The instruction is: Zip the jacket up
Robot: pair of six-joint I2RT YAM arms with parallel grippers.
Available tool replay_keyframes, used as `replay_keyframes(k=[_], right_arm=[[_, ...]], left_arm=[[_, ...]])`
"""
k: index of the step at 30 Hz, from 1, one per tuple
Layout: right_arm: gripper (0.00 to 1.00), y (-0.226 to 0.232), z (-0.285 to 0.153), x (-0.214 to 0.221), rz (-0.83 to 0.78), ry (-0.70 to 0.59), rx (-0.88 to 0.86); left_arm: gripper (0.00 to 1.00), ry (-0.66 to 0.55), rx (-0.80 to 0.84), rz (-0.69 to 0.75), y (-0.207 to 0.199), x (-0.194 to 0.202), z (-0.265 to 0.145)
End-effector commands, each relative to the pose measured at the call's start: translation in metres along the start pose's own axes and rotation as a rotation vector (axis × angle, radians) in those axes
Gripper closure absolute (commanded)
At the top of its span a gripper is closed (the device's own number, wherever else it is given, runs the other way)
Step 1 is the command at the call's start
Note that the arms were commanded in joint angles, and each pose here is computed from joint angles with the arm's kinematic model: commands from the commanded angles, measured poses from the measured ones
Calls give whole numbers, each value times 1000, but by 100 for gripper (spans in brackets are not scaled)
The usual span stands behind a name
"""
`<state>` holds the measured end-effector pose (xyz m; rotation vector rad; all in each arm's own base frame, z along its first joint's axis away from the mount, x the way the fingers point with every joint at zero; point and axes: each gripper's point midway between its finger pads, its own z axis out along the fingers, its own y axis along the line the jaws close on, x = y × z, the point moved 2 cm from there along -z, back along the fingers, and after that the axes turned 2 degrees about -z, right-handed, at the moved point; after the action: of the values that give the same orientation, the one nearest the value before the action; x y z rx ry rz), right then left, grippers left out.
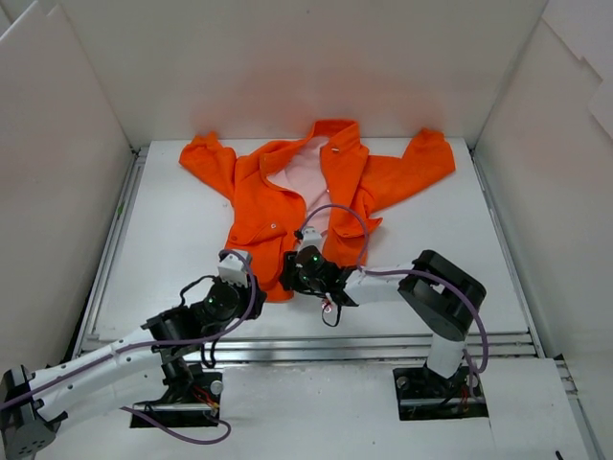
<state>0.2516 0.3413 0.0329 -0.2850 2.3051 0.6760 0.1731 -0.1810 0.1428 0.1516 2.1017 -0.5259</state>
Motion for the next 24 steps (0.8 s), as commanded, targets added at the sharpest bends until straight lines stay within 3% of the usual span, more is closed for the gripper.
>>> replay_keyframes(k=[1, 7, 11, 14, 20, 24], right_arm=[[60, -14, 7, 5, 7, -32, 46], [60, -5, 9, -1, 38, -40, -37], [86, -4, 6, -8, 79, -47, -55], [96, -2, 0, -16, 111, -59, -96], [100, 7, -20, -35, 126, -59, -180], [100, 12, -38, -43, 80, -25, -175]], left_arm=[[67, -33, 8, -34, -6, -14, 3], [60, -21, 34, -55, -7, -14, 7], [59, 2, 65, -85, -6, -9, 9], [55, 27, 71, -75, -4, -2, 14], [50, 61, 136, -55, -15, -1, 32], [50, 2, 273, 2, -42, -23, 36]])
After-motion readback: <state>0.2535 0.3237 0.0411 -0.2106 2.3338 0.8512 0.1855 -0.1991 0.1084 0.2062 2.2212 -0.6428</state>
